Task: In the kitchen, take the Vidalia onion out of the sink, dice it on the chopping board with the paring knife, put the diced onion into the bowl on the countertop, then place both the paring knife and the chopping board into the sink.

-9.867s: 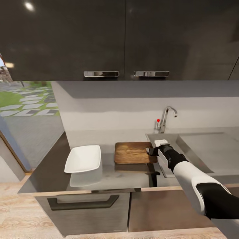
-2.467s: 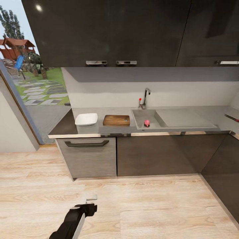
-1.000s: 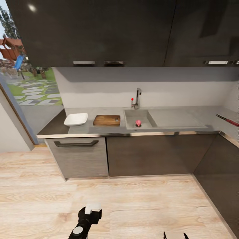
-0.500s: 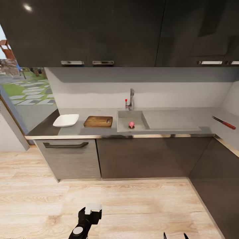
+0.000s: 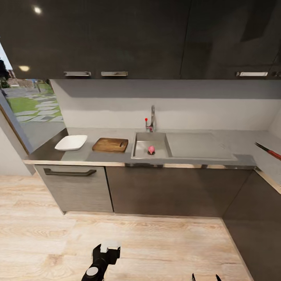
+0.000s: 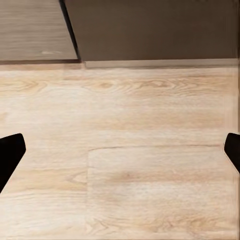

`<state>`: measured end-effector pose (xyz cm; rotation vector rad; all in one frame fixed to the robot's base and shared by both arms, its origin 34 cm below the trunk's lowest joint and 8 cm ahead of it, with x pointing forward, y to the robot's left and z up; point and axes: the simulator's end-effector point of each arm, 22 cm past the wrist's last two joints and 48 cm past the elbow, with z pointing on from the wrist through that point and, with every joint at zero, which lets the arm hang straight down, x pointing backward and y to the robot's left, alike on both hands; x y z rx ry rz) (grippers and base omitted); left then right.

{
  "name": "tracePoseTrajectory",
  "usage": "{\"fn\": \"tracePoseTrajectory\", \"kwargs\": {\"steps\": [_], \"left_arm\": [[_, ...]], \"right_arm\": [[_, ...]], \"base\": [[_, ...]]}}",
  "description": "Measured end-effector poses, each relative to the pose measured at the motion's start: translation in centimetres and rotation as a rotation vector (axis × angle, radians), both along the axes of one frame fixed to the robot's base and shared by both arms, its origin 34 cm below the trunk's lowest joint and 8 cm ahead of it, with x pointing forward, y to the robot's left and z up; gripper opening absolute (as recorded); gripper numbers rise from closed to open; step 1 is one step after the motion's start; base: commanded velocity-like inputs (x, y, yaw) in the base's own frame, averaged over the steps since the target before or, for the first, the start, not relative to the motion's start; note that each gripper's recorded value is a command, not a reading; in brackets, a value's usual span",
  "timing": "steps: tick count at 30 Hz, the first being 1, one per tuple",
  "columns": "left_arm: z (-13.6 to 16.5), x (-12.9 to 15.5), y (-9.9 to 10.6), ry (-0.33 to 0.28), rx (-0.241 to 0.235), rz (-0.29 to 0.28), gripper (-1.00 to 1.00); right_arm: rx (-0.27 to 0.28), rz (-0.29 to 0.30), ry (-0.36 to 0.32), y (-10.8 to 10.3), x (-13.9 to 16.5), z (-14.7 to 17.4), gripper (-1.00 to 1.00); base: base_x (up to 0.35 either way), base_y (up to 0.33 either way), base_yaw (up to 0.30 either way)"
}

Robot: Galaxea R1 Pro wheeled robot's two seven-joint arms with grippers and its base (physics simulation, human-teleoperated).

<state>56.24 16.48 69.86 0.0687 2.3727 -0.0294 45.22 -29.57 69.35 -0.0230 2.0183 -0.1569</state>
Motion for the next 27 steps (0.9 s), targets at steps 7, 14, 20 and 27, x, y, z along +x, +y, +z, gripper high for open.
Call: {"fn": "tracePoseTrajectory", "kwargs": {"steps": [7,14,20,27], "left_arm": [[0.1,0.2,0.0,-0.005,-0.001,0.000,1.00],[2.2,2.0,-1.7,-0.049,-0.030,0.007,1.00],[7.4,6.0,-2.2,-0.074,-0.041,0.010,1.00],[15.1,8.9,-2.1,-0.060,-0.046,0.003,1.00]], "right_arm": [[0.000,0.000,0.001,0.0,0.0,0.0,1.00],[-0.001,-0.001,0.001,-0.1,0.0,0.0,1.00],[0.000,0.000,0.002,0.0,0.0,0.0,1.00],[0.000,0.000,0.003,0.0,0.0,-0.1,1.00]], "base": [[0.064,-0.136,0.004],[0.007,-0.014,0.000],[0.001,-0.001,0.000],[0.000,0.000,0.000]]}}
